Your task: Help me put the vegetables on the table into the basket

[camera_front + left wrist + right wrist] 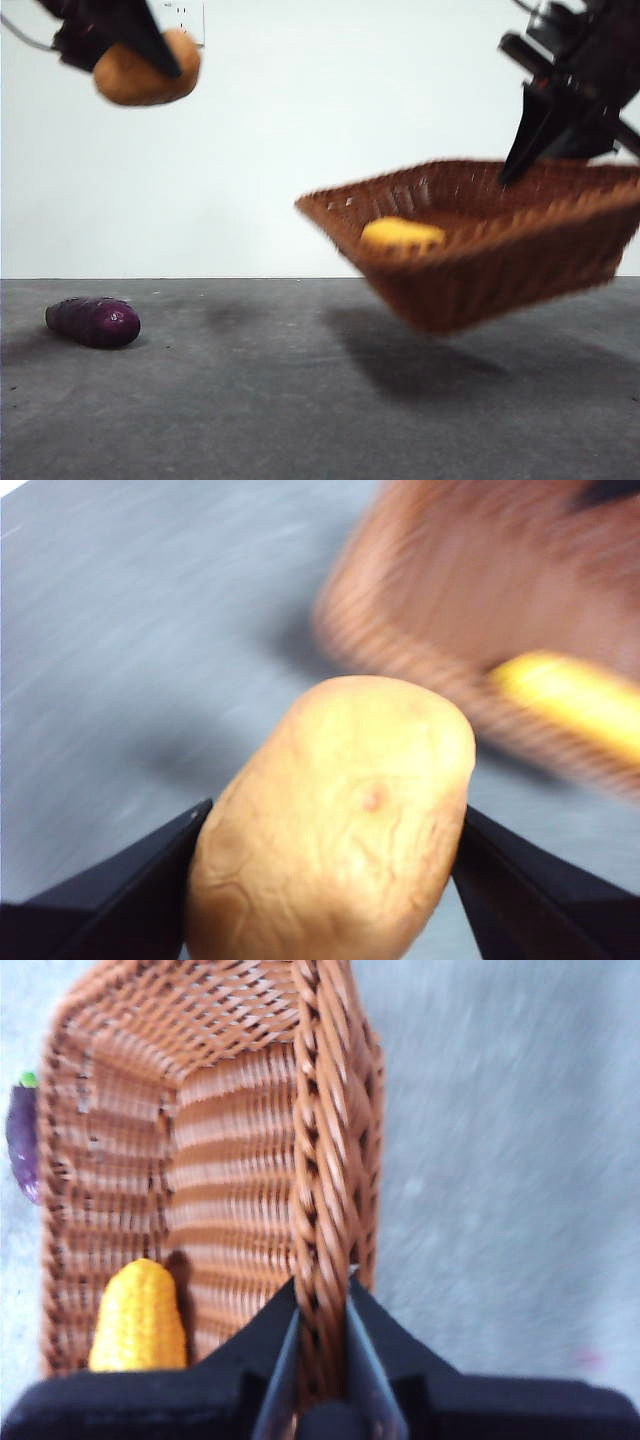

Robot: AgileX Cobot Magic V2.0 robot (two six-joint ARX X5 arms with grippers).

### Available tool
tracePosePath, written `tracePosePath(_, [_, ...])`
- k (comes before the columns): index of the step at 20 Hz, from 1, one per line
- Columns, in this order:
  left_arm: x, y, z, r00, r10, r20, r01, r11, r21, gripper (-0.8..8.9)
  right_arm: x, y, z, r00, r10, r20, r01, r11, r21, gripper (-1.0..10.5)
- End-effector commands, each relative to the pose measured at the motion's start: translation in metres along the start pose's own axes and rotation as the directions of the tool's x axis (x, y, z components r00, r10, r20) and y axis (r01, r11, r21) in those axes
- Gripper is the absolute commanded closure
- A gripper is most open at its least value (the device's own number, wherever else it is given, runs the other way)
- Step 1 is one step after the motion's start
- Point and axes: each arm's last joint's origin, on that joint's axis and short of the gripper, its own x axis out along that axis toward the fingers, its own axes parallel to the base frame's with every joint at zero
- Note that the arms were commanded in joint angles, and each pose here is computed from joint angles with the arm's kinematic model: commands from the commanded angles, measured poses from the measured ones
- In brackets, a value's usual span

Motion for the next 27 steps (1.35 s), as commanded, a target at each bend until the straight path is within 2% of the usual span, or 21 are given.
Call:
tracePosePath(1, [0.014,-0.031,0.009,0.995,-0.100,-0.010,0.100,0.993,0.055,8.19,0.022,0.005,-0.017,0.997,0.068,-0.024,-0.066,0.995,0.068,9.6])
tracePosePath(4, [0.035,-0.076,0.024,0.985,-0.162,-0.063,0.171,0.969,0.176,8.19,0.040,0.022,-0.028,0.993,0.116,-0.034,-0.114,0.992,0.056,9.6])
tracePosePath(6, [0.050,-0.107,0.030,0.972,-0.211,-0.102,0.230,0.942,0.244,8.19,0.046,0.038,-0.028,0.989,0.145,-0.027,-0.144,0.989,0.034,9.6])
tracePosePath(8, [0.062,-0.128,0.032,0.956,-0.262,-0.134,0.291,0.915,0.278,8.19,0.048,0.047,-0.025,0.985,0.174,0.007,-0.174,0.984,0.036,9.6])
tracePosePath(10, [0.076,-0.144,0.030,0.946,-0.266,-0.187,0.314,0.900,0.302,8.19,0.049,0.051,-0.023,0.982,0.189,0.028,-0.190,0.981,0.043,9.6])
tracePosePath(15, [0.132,-0.155,0.014,0.895,-0.281,-0.347,0.381,0.885,0.267,8.19,0.049,0.051,-0.022,0.980,0.195,0.031,-0.197,0.979,0.045,9.6])
tracePosePath(18, [0.161,-0.152,0.005,0.890,-0.234,-0.392,0.338,0.915,0.220,8.19,0.049,0.051,-0.022,0.980,0.196,0.032,-0.197,0.980,0.042,9.6])
tracePosePath(21, [0.173,-0.151,0.002,0.887,-0.238,-0.397,0.326,0.930,0.172,8.08,0.049,0.051,-0.022,0.980,0.197,0.035,-0.198,0.979,0.037,9.6])
tracePosePath(22, [0.174,-0.151,0.001,0.884,-0.238,-0.401,0.324,0.933,0.159,7.58,0.049,0.051,-0.022,0.980,0.197,0.038,-0.199,0.979,0.034,9.6])
tracePosePath(23, [0.174,-0.151,0.001,0.884,-0.239,-0.402,0.319,0.937,0.145,6.13,0.049,0.051,-0.022,0.980,0.198,0.038,-0.199,0.979,0.033,9.6])
tracePosePath(24, [0.174,-0.151,0.001,0.884,-0.239,-0.403,0.313,0.941,0.128,4.25,0.049,0.051,-0.022,0.980,0.197,0.038,-0.199,0.980,0.030,9.6])
tracePosePath(25, [0.174,-0.151,0.001,0.883,-0.239,-0.403,0.307,0.945,0.112,3.38,0.049,0.051,-0.022,0.980,0.198,0.038,-0.199,0.980,0.030,9.6])
tracePosePath(27, [0.174,-0.151,0.001,0.883,-0.238,-0.404,0.290,0.954,0.071,3.42,0.049,0.051,-0.022,0.980,0.198,0.036,-0.199,0.980,0.027,9.6])
